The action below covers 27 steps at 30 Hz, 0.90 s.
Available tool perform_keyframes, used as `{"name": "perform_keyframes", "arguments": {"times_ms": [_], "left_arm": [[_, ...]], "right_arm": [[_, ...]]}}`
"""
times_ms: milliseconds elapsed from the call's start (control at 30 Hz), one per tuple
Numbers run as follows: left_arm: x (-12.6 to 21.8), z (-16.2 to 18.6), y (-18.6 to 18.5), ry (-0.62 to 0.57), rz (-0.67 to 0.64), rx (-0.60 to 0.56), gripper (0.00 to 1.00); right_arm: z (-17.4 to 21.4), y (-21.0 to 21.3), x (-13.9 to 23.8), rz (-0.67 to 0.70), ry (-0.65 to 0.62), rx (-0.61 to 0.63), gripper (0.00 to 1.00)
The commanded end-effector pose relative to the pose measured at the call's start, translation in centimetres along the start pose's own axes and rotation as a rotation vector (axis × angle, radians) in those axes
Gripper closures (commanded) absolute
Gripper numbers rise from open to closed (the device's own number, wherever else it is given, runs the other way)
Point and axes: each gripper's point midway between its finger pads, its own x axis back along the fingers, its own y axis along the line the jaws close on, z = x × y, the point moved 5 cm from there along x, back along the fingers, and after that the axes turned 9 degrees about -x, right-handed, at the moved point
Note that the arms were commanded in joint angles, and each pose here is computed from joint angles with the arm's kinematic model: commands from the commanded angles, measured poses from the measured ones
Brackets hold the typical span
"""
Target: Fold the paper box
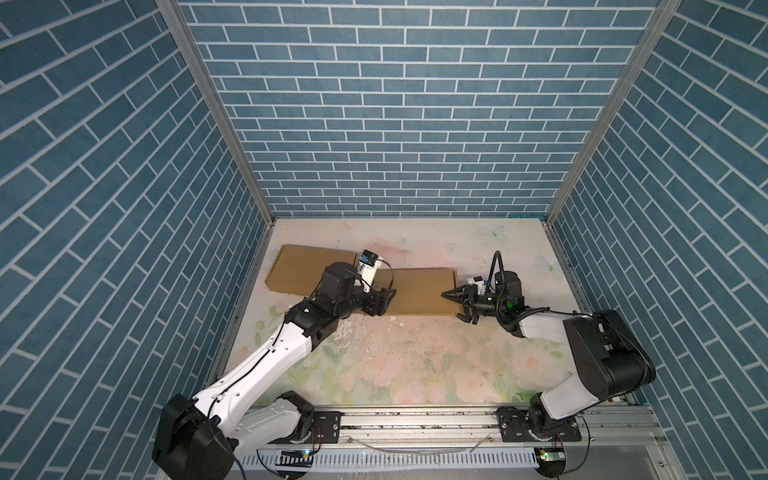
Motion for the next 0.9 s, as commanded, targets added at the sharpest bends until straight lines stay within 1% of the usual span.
{"name": "perform_keyframes", "arguments": {"times_ms": [0, 33, 133, 233, 300, 500, 633, 767, 867], "left_arm": [[-0.9, 1.4, -2.5, 0.114, -0.007, -0.412, 0.17], [-1.4, 1.7, -3.6, 0.138, 0.025, -0.496, 0.17], [-3.1, 2.9, -5.6, 0.211, 0.074, -0.65, 0.15], [-4.7, 3.7, -6.3, 0.283, 0.05, -0.767, 0.15], [-5.5, 3.8, -6.1, 0.301, 0.009, -0.82, 0.15], [-6.3, 4.0, -6.0, 0.283, -0.066, -0.913, 0.15], [-6.5, 4.4, -6.1, 0.26, -0.157, -1.026, 0.17], [-6.6, 4.7, -6.1, 0.23, -0.249, -1.116, 0.21], [-6.4, 4.4, -6.1, 0.215, -0.293, -1.151, 0.26]], "right_arm": [[1.2, -0.3, 0.7, 0.017, 0.033, -0.112, 0.51], [1.4, -0.4, 0.9, 0.024, 0.035, -0.121, 0.52], [2.0, -0.5, 1.3, 0.036, 0.035, -0.146, 0.54], [2.6, -0.4, 1.6, 0.028, 0.047, -0.171, 0.55], [3.0, -0.4, 1.9, 0.026, 0.056, -0.186, 0.56], [4.0, 0.0, 2.4, 0.017, 0.085, -0.229, 0.57], [4.5, 0.1, 2.5, 0.018, 0.118, -0.253, 0.58], [4.9, -0.2, 2.6, 0.027, 0.148, -0.279, 0.6], [5.2, -0.3, 2.6, 0.032, 0.163, -0.287, 0.6]]}}
